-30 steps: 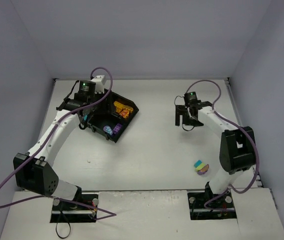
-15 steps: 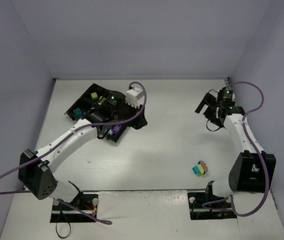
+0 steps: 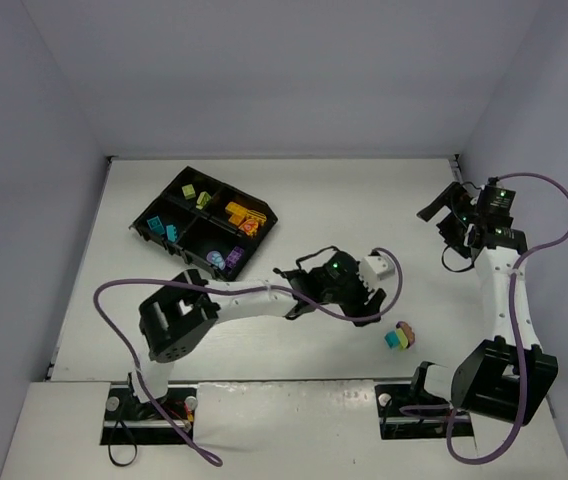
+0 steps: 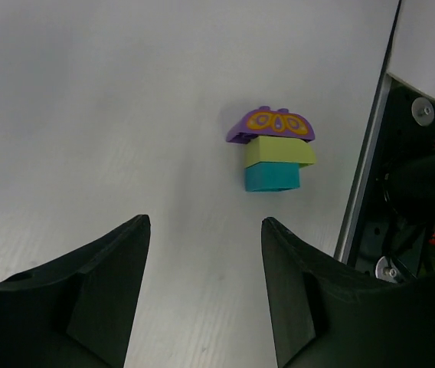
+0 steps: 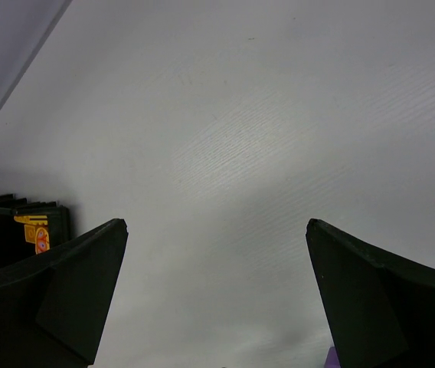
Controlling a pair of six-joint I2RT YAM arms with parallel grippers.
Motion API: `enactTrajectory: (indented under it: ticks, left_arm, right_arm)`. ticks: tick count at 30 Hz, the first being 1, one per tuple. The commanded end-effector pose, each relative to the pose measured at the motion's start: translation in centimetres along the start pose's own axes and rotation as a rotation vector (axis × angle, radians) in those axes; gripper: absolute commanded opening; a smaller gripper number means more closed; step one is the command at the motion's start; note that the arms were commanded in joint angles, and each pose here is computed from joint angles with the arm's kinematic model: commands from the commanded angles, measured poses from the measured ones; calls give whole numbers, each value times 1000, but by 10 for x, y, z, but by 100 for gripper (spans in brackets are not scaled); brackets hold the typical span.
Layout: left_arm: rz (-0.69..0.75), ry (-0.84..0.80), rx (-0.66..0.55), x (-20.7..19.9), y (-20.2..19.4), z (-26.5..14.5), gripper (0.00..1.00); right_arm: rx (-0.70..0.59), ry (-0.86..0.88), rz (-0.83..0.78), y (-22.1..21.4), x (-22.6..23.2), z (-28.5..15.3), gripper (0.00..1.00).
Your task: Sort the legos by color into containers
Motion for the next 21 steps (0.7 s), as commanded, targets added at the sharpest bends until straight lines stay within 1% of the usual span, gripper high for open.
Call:
enactTrajectory:
  ticks: [1,2,3,6,10,17,21]
  left_arm:
    - [106,-54,-228,-28,65,15,54]
    - [104,-56,-248,-32,68,21,54]
    - [102,-69,-232,-41,58,31,54]
    - [98,-75,-226,-51,49,45,54]
    - [101,-56,-230,-57,46,54,54]
    - [93,-41,-169,-56,22,79,54]
    - [94,-35,-131,-57,11,83,54]
  right_arm:
    - [-27,47,-15,2,8,-13,100]
    - [-22,46,-13,-1,7,-13,100]
    - [-23,42,-13,-1,6,-13,100]
    - [-9,30,-26,-6,4,-8,100]
    - [9,33,-32,-11,5,-6,100]
    - [8,48,-33,-11,9,-10,100]
    - [3,51,-36,-13,7,-14,100]
Point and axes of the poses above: each gripper's point midway between its finger pads, its own z axis out along the fingers, its own x axis along the line the jaws close on, y = z × x, the point moved 3 cm from there along -z, back along the fingers, and after that the axes turned 14 degrees about z, right-handed, at the moved point
